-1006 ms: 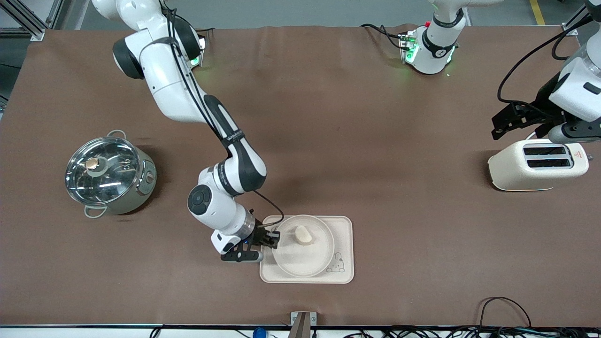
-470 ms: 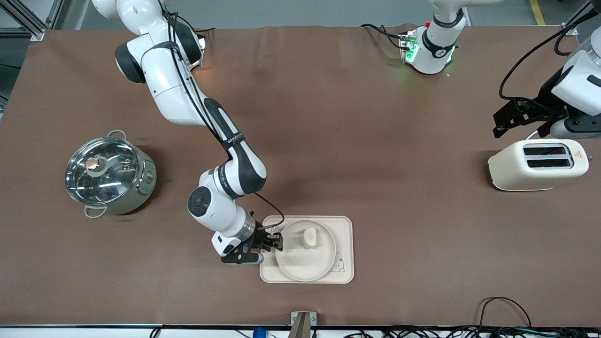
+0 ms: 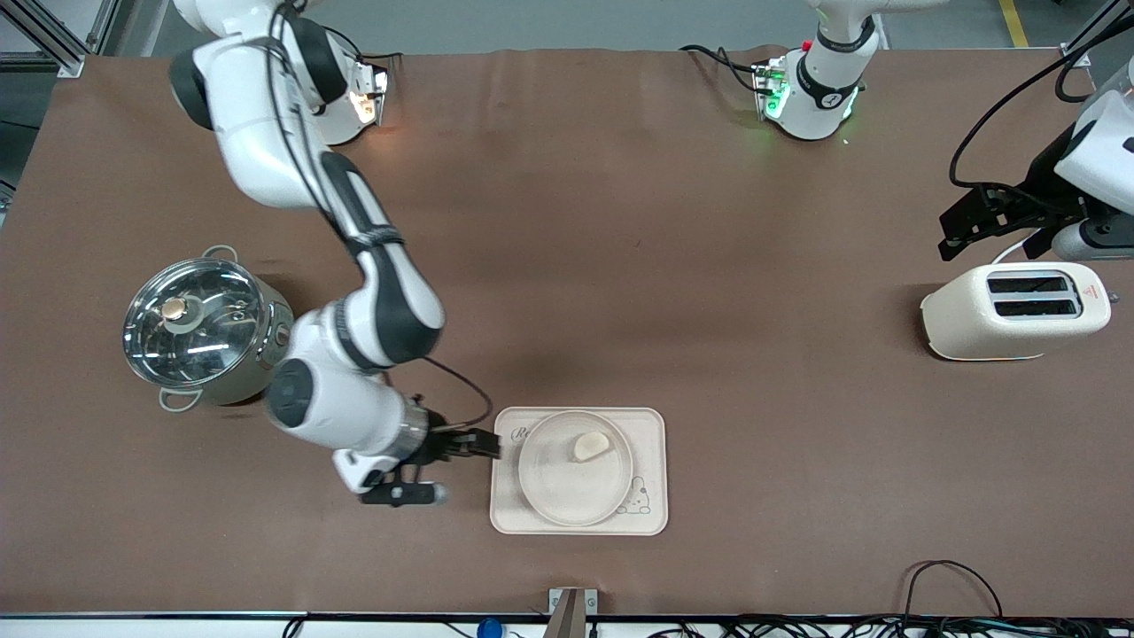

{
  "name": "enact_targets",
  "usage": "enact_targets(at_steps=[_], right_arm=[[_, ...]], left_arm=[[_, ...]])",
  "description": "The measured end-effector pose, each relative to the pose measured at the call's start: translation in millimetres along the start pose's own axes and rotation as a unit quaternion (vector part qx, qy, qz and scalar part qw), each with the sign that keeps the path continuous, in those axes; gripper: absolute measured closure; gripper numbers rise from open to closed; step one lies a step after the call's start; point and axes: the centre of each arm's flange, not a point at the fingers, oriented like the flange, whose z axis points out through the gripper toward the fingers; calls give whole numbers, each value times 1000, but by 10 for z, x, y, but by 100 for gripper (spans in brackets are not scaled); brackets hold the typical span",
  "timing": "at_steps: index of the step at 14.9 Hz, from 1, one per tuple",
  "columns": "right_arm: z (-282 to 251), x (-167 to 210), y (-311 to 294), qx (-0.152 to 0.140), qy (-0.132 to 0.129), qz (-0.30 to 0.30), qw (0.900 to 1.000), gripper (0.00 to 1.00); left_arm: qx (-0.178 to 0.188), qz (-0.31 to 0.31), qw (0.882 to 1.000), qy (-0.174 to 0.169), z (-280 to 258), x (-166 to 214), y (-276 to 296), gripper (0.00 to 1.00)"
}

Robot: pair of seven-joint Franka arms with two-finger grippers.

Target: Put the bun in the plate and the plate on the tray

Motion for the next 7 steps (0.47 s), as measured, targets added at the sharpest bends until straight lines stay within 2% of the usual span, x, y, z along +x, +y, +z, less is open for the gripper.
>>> enact_targets(at_steps=[4, 5, 7], right_arm=[[-1215, -138, 581, -96, -54, 4, 994, 0], [-1612, -222, 707, -111, -59, 6, 992, 0], [-2452, -411, 1008, -127, -46, 10, 991, 0]], left_arm=[[0, 3, 1000, 1, -6, -2, 29, 0], [-1, 3, 1000, 1, -7, -2, 32, 0], [-1, 3, 1000, 1, -8, -1, 30, 0]])
